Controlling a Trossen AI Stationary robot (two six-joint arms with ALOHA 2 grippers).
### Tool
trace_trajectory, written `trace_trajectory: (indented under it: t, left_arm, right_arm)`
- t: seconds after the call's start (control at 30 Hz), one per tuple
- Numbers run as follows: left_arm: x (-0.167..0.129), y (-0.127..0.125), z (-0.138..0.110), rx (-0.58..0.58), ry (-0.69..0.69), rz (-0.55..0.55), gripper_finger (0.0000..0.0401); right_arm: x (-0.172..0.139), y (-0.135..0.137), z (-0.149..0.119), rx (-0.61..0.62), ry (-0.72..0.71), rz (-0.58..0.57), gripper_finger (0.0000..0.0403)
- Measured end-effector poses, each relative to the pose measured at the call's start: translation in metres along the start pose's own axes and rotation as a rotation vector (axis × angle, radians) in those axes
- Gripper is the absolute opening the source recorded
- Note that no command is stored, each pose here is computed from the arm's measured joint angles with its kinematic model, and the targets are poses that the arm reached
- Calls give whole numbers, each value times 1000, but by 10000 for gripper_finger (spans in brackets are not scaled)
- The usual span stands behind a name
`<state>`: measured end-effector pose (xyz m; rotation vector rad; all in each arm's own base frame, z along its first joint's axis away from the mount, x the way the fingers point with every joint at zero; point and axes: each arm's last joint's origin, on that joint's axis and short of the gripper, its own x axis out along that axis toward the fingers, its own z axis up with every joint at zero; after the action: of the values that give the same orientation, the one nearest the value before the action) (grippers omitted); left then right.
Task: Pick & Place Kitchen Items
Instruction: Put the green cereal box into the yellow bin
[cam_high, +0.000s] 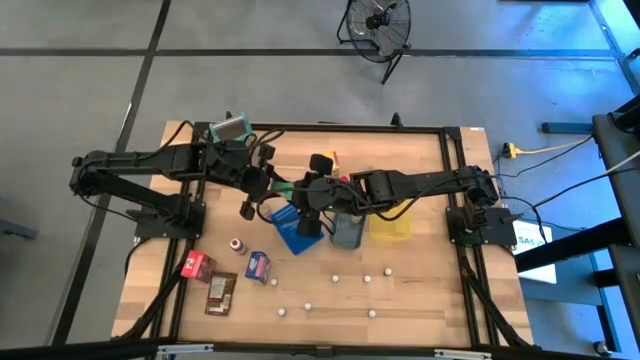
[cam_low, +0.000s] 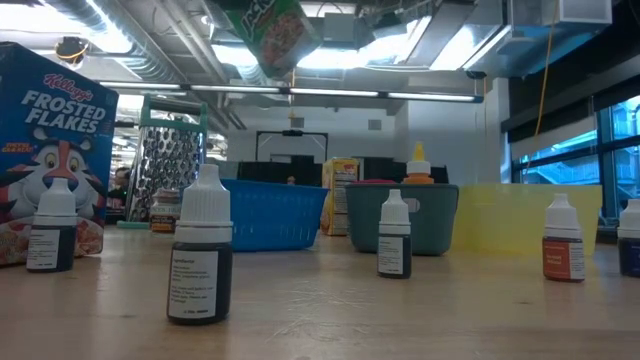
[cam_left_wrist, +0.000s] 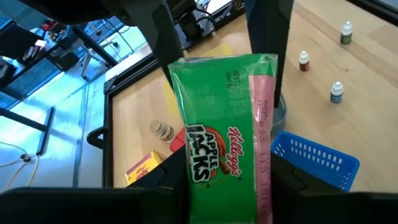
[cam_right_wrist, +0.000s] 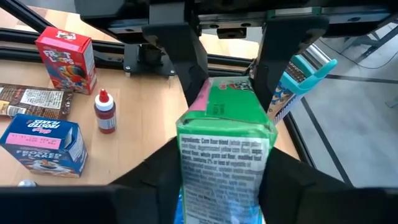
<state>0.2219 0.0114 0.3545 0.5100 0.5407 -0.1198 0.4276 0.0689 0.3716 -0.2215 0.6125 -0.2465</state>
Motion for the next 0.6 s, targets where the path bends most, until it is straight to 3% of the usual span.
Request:
trace_trajectory:
  t: [0.13, 0.6]
  left_arm:
    - [0, 0, 0, 1, -1, -1, 124]
    - [0, 2, 1, -32, 6, 42, 125]
  right_arm:
    - [0, 0, 0, -8, 0, 1, 142]
    - [0, -1, -1, -15, 12, -15, 141]
